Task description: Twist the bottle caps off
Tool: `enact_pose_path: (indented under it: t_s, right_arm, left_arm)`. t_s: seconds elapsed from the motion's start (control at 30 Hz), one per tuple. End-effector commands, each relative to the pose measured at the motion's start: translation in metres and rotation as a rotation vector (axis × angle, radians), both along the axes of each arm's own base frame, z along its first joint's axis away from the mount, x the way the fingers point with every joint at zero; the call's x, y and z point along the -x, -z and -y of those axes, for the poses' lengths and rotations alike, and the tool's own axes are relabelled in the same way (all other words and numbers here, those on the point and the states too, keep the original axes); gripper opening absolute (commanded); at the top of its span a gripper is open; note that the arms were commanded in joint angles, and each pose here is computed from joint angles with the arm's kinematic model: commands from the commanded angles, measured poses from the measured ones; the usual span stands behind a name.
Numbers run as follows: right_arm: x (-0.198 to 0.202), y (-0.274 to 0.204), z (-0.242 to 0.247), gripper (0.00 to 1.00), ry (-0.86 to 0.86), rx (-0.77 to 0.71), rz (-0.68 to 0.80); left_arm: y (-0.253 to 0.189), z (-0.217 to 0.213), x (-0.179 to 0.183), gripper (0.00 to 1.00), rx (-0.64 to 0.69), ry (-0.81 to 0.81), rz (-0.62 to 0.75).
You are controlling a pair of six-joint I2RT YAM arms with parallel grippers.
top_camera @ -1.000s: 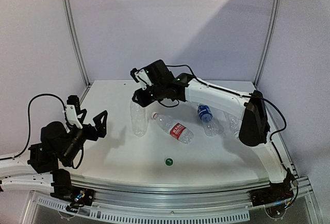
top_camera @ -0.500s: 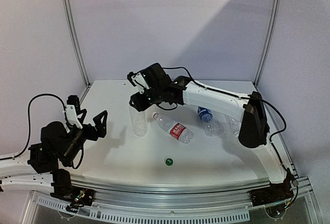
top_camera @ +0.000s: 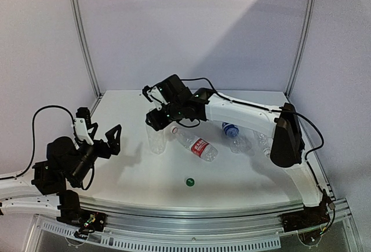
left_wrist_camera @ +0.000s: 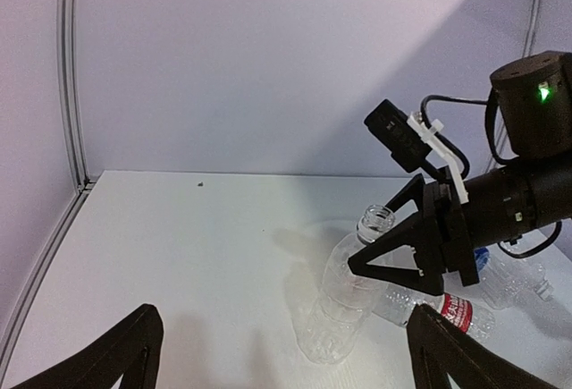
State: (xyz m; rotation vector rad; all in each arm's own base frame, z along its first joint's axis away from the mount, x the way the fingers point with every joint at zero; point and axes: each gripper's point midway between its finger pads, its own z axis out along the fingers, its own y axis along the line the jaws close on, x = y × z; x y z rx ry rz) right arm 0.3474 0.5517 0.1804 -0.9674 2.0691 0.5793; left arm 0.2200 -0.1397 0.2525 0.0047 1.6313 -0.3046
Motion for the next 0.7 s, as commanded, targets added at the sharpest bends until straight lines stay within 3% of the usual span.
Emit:
enact_pose_path:
  t_s: [0.0,0.2,0.67]
  right_arm:
    - [0.008,-0.013,0.008,0.63,0.002,0.008,0.002]
    - [0.013,-0.017,0.009,0.73,-0.007,0.001,-0.009]
    - [0.023,-0.034,0.01,0.76,-0.019,-0.014,0.007]
  left_arm:
    - [0.006,0.003,0.001,0.97,-0.019,0.006,-0.005]
    - [0.007,0.005,0.0,0.97,-0.029,0.007,-0.008]
    - [0.008,0.006,-0.001,0.97,-0.038,0.005,-0.01]
